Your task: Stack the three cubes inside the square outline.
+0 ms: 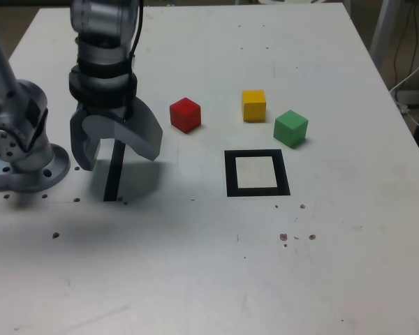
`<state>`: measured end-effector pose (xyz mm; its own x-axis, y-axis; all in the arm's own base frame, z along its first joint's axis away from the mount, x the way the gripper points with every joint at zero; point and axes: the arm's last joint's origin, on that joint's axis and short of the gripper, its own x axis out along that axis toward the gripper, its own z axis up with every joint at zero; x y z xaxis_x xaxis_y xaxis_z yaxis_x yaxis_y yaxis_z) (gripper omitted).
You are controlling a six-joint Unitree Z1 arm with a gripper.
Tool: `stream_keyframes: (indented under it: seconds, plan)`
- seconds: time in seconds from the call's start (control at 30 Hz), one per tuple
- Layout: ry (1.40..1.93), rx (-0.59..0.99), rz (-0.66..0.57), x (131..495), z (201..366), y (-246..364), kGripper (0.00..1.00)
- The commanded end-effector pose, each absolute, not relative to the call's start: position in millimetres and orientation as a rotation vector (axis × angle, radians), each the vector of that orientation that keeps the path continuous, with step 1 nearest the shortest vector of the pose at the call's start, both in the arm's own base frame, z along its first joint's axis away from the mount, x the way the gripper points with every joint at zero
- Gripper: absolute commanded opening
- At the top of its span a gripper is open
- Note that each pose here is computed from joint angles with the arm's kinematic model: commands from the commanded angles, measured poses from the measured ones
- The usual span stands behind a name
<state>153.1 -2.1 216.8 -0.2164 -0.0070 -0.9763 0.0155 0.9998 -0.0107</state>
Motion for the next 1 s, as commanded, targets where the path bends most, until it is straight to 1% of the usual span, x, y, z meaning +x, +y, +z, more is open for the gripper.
stream_keyframes:
  seconds: [0.0, 0.37, 0.6, 0.73, 0.87, 0.97]
  plan:
    - [1.79, 0.004, -0.023, 152.8, 216.6, -2.0, 1.0]
    - [1.788, 0.003, -0.023, 153.3, 217.0, -2.0, 1.0]
    - [1.776, -0.003, -0.021, 157.6, 219.9, -1.7, 1.0]
    - [1.759, -0.017, -0.001, 164.7, 227.3, 2.6, 1.0]
    - [1.731, -0.026, 0.026, 176.1, 241.7, 10.3, 1.0]
    - [1.723, -0.02, 0.032, 182.5, 251.3, 16.9, 1.0]
